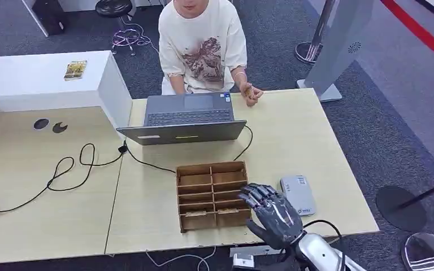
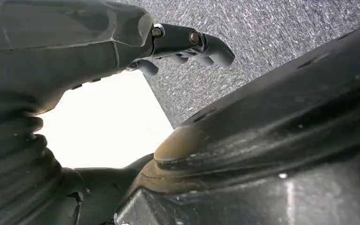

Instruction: Pass the card to the sensor for recognition and then transmit it.

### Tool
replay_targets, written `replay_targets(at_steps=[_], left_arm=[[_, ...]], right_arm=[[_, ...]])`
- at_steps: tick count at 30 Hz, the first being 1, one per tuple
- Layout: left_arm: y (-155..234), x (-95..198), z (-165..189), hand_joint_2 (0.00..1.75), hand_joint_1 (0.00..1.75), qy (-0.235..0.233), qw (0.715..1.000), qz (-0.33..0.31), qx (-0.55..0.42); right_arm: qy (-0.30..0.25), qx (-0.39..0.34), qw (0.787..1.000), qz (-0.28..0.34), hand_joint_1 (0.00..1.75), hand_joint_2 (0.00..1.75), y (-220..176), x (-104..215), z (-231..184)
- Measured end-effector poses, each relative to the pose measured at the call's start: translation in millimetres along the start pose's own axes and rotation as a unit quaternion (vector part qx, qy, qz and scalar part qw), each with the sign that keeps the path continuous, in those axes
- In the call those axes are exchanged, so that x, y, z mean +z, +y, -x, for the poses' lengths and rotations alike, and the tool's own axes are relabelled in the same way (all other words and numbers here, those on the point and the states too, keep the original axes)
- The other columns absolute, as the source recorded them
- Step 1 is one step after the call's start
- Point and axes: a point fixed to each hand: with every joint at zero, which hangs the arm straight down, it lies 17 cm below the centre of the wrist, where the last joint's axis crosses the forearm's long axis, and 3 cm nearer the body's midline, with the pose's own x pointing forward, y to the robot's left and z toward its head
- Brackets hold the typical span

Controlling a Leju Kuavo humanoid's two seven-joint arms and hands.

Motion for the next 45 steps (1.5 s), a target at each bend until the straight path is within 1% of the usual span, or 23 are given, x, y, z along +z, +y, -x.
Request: replay_targets(at_steps=[2,11,15,18,20,24,25,29,31,33,39,40,41,43,45], left_arm=[[0,0,0,1.75,0.0,0.0,1.0,0.0,0.0],[0,0,0,1.75,0.0,-0.001,1.0,0.0,-0.002],[0,0,0,1.75,0.0,-0.002,1.0,0.0,-0.002],[0,0,0,1.75,0.0,-0.002,1.0,0.0,-0.002],[0,0,0,1.75,0.0,-0.002,1.0,0.0,-0.002],[0,0,-1,1.75,0.0,-0.003,1.0,0.001,-0.002],[0,0,-1,1.75,0.0,-0.002,1.0,0.001,-0.002],[-1,0,-1,1.75,0.0,-0.002,1.0,0.002,-0.003],[-1,0,-1,1.75,0.0,-0.002,1.0,0.002,-0.003],[-1,0,-1,1.75,0.0,-0.002,1.0,0.003,-0.003],[-1,0,-1,1.75,0.0,-0.002,1.0,0.004,-0.004],[-1,0,-1,1.75,0.0,-0.003,1.0,0.004,-0.004],[-1,0,-1,1.75,0.0,-0.003,1.0,0.004,-0.004],[-1,0,0,1.75,0.0,-0.002,1.0,0.004,-0.004],[-1,0,0,1.75,0.0,-0.002,1.0,0.004,-0.004]], right_arm=[[0.0,0.001,1.0,-0.004,0.56,1.75,2,-3,0],[0.005,0.005,1.0,-0.01,0.54,1.75,7,-9,1],[0.003,0.006,1.0,-0.012,0.61,1.75,10,-10,-1],[0.001,0.006,1.0,-0.014,0.59,1.75,11,-10,-3],[-0.001,0.006,1.0,-0.016,0.65,1.75,13,-9,-5],[-0.004,0.007,1.0,-0.02,0.65,1.75,17,-9,-7],[-0.005,0.007,1.0,-0.021,0.7,1.75,17,-9,-8],[-0.011,0.007,1.0,-0.026,0.7,1.75,21,-10,-13],[-0.012,0.006,1.0,-0.027,0.73,1.75,23,-11,-14],[-0.013,0.006,1.0,-0.028,0.72,1.75,23,-12,-15],[-0.015,0.004,1.0,-0.027,0.73,1.75,24,-19,-18],[-0.017,0.004,0.999,-0.027,0.77,1.75,24,-20,-19],[-0.017,0.004,0.999,-0.027,0.75,1.75,24,-21,-20],[-0.018,0.004,0.999,-0.027,0.8,1.75,24,-23,-21],[-0.018,0.004,0.999,-0.027,0.8,1.75,25,-24,-21]])
